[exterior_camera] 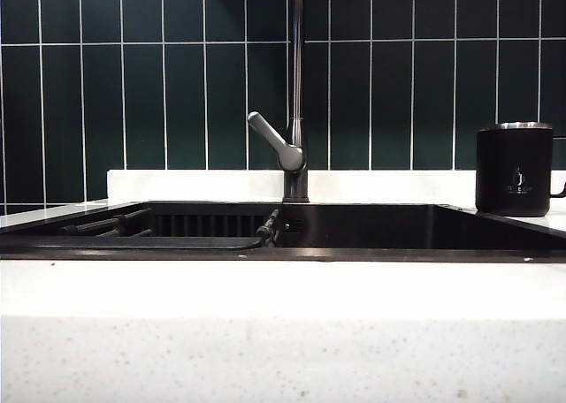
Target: Pick up the mug next to the sink, go to the faucet to get some water, pour the water into the sink, and finally put the mug back to its place.
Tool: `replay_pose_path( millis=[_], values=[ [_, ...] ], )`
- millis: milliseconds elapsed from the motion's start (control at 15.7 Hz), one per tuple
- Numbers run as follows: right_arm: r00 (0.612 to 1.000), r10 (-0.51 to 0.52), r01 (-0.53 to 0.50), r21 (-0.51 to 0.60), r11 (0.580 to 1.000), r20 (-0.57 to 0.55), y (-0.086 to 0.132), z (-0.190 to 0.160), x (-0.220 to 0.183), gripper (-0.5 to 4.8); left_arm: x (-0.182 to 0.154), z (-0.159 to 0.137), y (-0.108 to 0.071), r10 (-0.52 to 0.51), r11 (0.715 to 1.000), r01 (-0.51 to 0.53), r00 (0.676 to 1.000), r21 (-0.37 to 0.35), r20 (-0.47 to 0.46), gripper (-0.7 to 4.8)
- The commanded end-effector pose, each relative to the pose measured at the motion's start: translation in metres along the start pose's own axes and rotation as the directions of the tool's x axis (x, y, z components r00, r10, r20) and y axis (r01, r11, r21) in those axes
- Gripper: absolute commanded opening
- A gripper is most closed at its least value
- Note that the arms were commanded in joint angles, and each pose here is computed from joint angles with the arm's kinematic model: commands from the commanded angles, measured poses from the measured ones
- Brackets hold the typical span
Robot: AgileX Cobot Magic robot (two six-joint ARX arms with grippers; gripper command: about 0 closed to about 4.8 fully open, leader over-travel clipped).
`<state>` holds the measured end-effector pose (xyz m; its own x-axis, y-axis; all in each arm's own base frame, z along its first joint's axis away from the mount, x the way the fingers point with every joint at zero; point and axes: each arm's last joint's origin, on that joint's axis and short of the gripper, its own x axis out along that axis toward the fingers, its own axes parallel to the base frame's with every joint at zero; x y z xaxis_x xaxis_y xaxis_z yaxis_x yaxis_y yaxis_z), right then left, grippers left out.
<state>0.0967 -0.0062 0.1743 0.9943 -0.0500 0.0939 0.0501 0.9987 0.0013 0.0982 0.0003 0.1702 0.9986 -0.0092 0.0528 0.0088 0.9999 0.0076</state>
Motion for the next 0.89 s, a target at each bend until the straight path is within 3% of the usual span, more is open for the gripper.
replay_pose_path(
  millis=[64, 638, 702, 766, 893],
  values=[
    [1.0, 0.003, -0.003, 0.001, 1.0, 0.008, 0.0002, -0.0007, 0.0, -0.08, 0.0, 0.0016, -0.0002, -0.006, 1.0, 0.006, 1.0, 0.001, 0.012, -0.05],
    [1.0, -0.011, 0.011, 0.0, 1.0, 0.008, -0.0003, -0.0007, 0.0, -0.08, -0.0001, 0.0028, -0.0003, -0.007, 1.0, 0.008, 1.0, -0.004, 0.023, -0.05],
    [0.999, -0.048, 0.048, 0.0, 0.999, 0.008, -0.0013, -0.0007, 0.0, -0.09, -0.0001, 0.0027, -0.0005, -0.014, 0.999, 0.015, 1.0, -0.049, 0.022, -0.06],
    [0.999, -0.05, 0.05, 0.001, 0.999, 0.011, -0.0014, -0.0004, 0.0, -0.08, 0.0, 0.0026, -0.0004, -0.014, 0.999, 0.015, 1.0, -0.05, 0.022, -0.05],
    [0.998, -0.036, 0.032, 0.092, 0.995, 0.045, -0.0008, 0.0029, -0.0001, -0.08, -0.0002, 0.005, -0.0013, -0.045, 0.992, 0.05, 0.998, -0.112, 0.046, -0.05]
  ],
)
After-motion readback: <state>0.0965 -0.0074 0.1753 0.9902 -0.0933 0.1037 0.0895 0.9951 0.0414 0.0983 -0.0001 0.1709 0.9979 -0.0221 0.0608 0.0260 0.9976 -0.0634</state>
